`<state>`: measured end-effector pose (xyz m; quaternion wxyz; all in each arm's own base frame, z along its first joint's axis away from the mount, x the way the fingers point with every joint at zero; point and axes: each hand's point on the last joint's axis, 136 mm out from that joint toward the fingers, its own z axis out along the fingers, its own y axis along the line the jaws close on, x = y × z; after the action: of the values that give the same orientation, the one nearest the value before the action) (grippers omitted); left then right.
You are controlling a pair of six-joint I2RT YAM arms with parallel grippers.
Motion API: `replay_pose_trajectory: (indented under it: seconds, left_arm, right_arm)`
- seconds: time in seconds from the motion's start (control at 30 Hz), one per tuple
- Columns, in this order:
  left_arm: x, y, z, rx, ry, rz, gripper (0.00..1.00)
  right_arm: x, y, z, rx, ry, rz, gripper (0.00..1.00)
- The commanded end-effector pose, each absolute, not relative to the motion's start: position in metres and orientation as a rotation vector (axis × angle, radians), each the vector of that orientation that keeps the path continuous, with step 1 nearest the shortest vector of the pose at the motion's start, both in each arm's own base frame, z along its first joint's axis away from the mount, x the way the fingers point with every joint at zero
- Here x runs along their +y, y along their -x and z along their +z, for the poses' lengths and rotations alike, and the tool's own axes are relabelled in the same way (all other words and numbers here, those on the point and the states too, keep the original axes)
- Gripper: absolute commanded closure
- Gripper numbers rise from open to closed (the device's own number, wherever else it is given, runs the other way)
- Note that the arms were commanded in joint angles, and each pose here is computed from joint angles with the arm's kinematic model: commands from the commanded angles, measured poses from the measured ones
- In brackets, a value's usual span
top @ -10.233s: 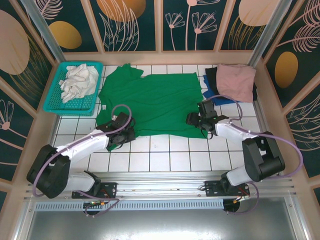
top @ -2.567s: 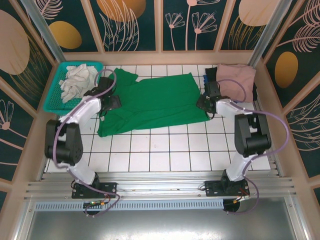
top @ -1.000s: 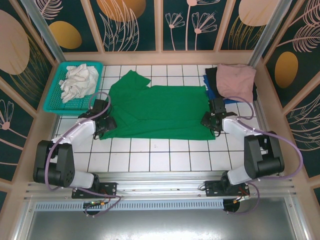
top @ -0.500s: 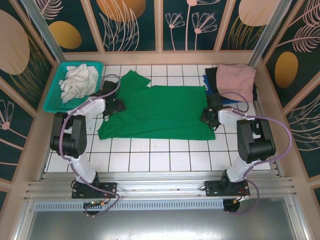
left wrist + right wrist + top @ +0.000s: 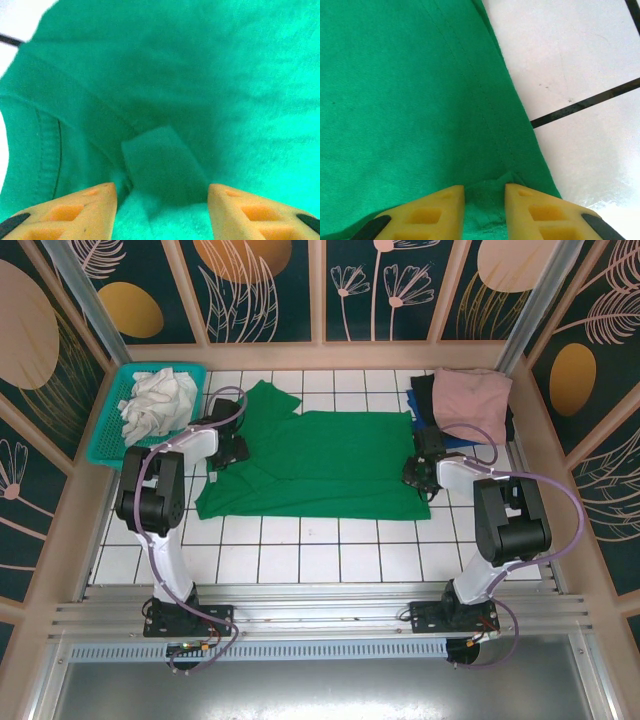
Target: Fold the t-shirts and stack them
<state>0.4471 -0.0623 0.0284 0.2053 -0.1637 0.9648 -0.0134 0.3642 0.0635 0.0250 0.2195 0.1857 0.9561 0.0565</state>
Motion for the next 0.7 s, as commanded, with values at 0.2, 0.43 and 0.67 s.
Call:
replay_pose_trajectory:
  seconds: [0.2,0.43,0.67]
  left_arm:
    - [-0.051,-0.462,0.023,2.69,0.454,0.04,0.74]
    - [-0.049,-0.464,0.04,2.668,0.445,0.045,1.0]
    - [-0.049,-0.45,0.09,2.6,0.432,-0.002,1.0]
  right_arm:
    - [0.056,-0.362,0.02,2.631,-0.522,0.145,0.75]
    - [0.055,-0.363,0.025,2.62,-0.518,0.15,0.84]
    - [0.055,-0.363,0.045,2.578,-0.519,0.179,1.0]
